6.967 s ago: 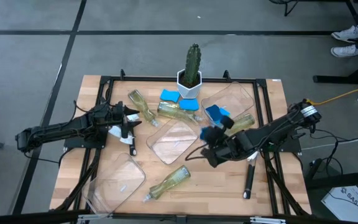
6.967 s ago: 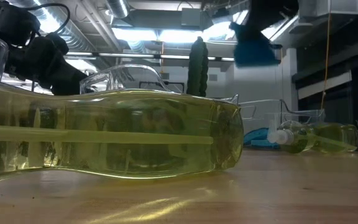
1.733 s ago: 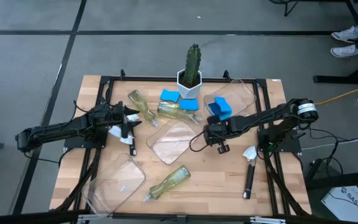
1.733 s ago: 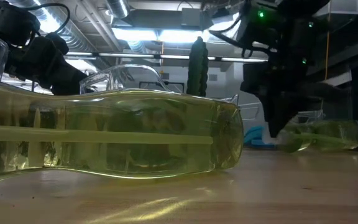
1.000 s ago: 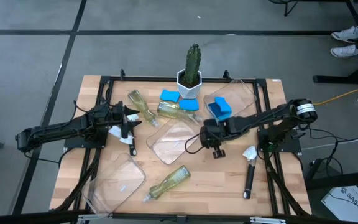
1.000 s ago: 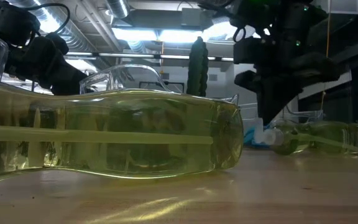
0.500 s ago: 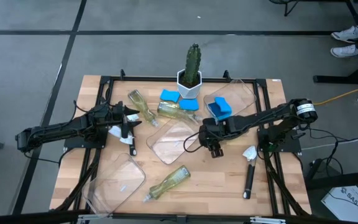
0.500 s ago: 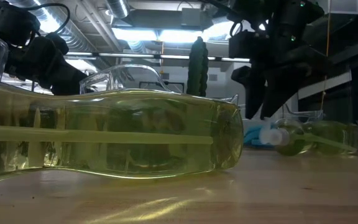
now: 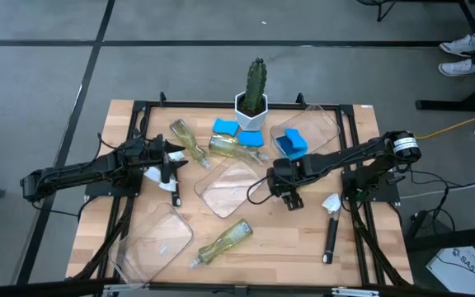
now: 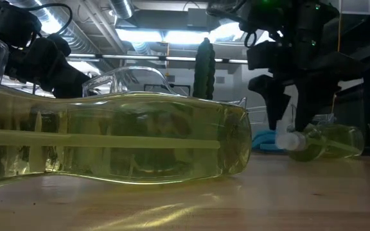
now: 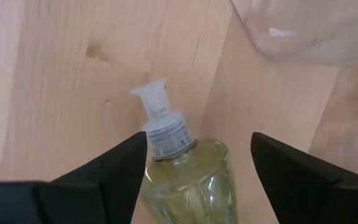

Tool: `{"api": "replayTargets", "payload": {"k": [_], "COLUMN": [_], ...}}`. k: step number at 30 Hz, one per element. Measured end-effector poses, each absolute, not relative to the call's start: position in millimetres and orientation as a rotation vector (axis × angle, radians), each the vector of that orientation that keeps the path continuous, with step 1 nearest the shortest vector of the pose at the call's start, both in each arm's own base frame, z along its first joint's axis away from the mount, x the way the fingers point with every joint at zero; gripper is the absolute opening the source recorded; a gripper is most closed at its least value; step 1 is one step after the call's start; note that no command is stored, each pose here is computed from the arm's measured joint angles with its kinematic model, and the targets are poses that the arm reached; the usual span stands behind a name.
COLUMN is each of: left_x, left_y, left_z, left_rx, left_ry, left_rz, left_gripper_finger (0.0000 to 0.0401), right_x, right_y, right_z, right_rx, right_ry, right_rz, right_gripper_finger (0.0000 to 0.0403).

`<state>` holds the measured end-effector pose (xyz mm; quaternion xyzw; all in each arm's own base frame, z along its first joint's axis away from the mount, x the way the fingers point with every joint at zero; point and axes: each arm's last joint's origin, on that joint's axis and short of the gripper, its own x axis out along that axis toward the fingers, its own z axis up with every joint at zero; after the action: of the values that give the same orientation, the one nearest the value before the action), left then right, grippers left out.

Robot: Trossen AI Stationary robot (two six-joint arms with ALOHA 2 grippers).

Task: Pick & Place Kitchen Sink Supplies
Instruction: Put the green soap dispenser into the middle transparent bin

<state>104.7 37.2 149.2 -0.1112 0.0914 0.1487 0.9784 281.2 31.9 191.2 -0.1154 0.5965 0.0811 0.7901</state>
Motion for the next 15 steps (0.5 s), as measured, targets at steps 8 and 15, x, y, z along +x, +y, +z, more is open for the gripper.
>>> {"api": "replayTargets", "payload": {"k": [8,15], "left_x": [105,105], "left_y": [37,37], "left_z": [149,149], "left_rx": [-0.224,-0.224], "left_ry": [0.184,0.184], "left_rz": [0.3,0.299], "left_gripper_finger": [0.0281,0.0281], "right_x": [282,285], "right_y": [39,53], "right_z": [191,193], "right_rx": [-0.327,-0.379], "right_ry": [1.258,1.197], "right_rz": [0.241,0.294], "right_gripper_finger": [0.0253,0.0248]}}
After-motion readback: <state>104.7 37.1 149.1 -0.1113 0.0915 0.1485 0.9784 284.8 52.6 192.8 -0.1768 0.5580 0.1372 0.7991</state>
